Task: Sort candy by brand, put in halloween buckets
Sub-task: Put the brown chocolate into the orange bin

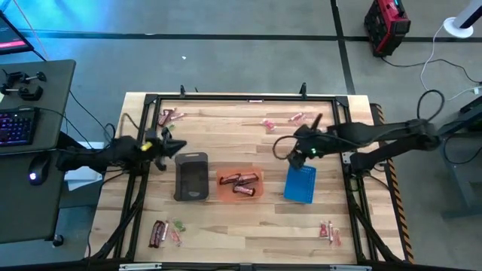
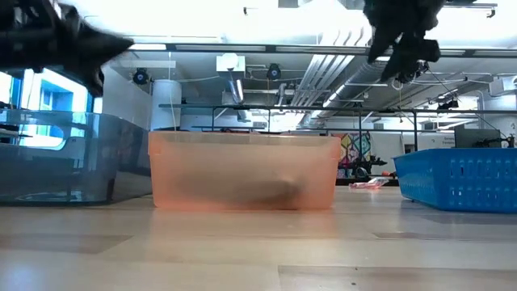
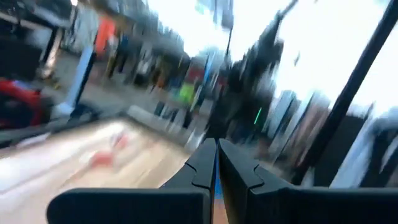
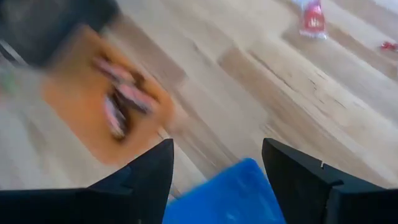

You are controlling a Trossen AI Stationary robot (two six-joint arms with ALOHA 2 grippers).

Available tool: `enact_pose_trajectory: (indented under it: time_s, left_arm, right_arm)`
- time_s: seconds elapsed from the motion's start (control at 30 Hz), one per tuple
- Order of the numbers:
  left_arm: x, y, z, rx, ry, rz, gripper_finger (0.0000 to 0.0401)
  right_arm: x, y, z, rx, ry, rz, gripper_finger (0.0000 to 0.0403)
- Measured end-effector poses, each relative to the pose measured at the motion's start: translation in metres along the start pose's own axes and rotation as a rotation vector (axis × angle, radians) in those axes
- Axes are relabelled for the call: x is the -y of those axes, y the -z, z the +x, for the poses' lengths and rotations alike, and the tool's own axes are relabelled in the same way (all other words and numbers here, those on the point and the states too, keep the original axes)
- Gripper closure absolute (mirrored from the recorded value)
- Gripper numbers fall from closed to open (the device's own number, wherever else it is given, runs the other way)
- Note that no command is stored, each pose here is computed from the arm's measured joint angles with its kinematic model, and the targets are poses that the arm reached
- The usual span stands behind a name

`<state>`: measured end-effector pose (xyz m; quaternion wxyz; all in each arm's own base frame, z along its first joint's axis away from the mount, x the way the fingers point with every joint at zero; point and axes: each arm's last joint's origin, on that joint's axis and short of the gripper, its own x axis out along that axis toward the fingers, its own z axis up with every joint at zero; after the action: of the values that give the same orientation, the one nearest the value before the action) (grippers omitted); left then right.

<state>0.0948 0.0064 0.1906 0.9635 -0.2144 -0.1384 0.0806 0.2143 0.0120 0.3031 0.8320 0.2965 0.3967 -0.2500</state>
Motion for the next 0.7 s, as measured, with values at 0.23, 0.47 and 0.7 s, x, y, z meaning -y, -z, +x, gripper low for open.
enact_pose_trajectory:
  time_s: [0.23, 0.47, 0.7]
  left_arm:
    - [0.012, -0.043, 0.0, 0.323, -0.016, -0.185, 0.0393]
    - [0.03, -0.097, 0.044, 0.004, -0.344, -0.109, 0.0348]
    - [-0.018, -0.123, 0.11, -0.504, -0.803, -0.042, 0.0263]
  right_arm:
    - [0.001, -0.011, -0.008, 0.194, -0.029, 0.093, 0.0165]
    - [0.02, -0.048, 0.014, 0.254, 0.011, 0.013, 0.0165]
    - [0.058, -0.088, 0.038, 0.222, -0.06, -0.077, 0.0165]
